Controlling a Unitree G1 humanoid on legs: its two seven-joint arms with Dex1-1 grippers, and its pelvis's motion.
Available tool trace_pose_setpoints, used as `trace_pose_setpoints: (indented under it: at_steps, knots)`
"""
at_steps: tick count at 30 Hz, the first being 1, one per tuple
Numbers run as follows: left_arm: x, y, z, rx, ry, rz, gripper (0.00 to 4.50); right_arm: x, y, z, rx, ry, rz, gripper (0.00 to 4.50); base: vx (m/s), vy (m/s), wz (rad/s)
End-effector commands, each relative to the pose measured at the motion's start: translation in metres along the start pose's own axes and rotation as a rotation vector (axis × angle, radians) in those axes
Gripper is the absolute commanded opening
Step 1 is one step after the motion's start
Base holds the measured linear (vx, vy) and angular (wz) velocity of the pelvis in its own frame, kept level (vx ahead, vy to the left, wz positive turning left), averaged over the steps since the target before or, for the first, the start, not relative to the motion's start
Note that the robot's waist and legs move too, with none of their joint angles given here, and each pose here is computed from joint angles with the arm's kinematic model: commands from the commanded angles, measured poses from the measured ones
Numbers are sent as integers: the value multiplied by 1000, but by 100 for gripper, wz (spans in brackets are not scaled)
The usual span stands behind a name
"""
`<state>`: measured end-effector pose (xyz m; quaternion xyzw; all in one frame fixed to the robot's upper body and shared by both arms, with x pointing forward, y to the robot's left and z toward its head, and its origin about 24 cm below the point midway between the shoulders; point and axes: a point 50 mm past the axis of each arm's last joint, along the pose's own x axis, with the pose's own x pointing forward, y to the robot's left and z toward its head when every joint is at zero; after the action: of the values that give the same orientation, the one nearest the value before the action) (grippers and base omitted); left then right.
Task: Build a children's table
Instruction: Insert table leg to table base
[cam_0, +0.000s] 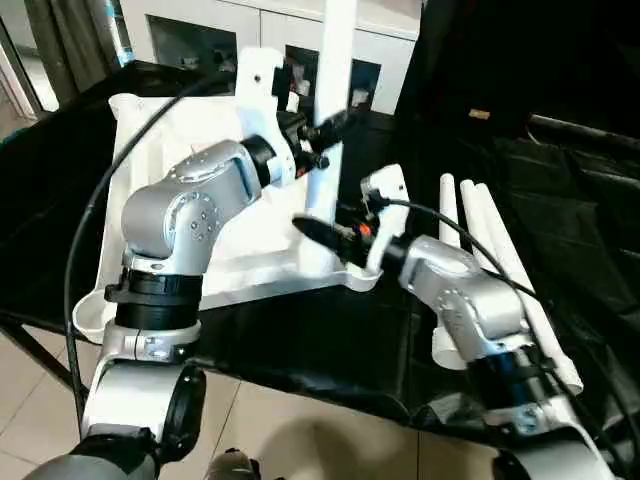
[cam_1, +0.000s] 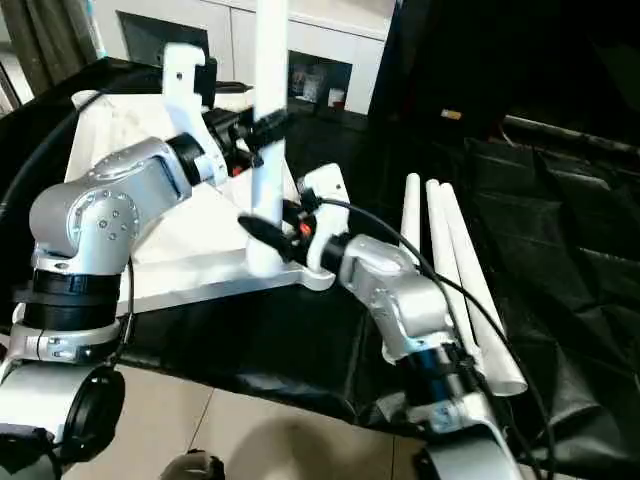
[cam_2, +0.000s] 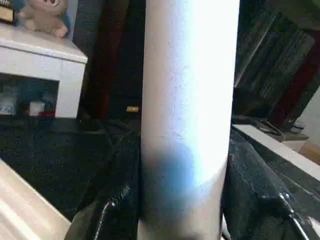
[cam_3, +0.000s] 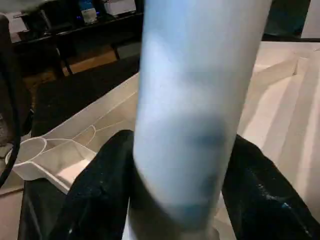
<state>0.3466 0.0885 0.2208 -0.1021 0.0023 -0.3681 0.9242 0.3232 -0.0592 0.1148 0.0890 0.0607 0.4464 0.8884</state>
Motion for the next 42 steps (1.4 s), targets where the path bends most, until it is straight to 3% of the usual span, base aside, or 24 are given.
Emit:
trace_pose_setpoints:
  at_steps: [1,7,8,9,10,14,16,26,34,41,42]
  knots:
    - [1,-6,5,8,-6,-13,182,-1,-6,7,-23,-13,-19,214,0,0,0]
    - [0,-5,5,-3,-8,0,182,-4,-4,8,-12,-24,34,193,0,0,0]
    - [0,-5,5,-3,-8,0,217,-4,-4,8,-12,-24,34,193,0,0,0]
    - [-2,-5,4,-34,-7,-41,217,-7,-2,10,-3,-39,87,193,0,0,0]
    - [-3,-6,4,-60,-6,-68,252,-9,-1,12,-1,-46,112,193,0,0,0]
    - [-8,-2,1,-160,-6,-182,264,-22,8,18,18,-73,282,191,0,0,0]
    - [-14,2,-2,-188,-1,-279,270,-38,9,23,77,-94,390,191,0,0,0]
    - [-28,-2,10,-302,-47,-538,270,-69,13,28,161,-83,590,191,0,0,0]
    - [-25,-5,9,-314,-41,-557,203,-75,16,28,191,-77,618,191,0,0,0]
    - [-20,-3,8,-294,-39,-497,179,-63,11,20,104,-33,504,191,0,0,0]
    - [-16,-1,9,-255,-33,-451,178,-59,10,18,91,-11,467,226,0,0,0]
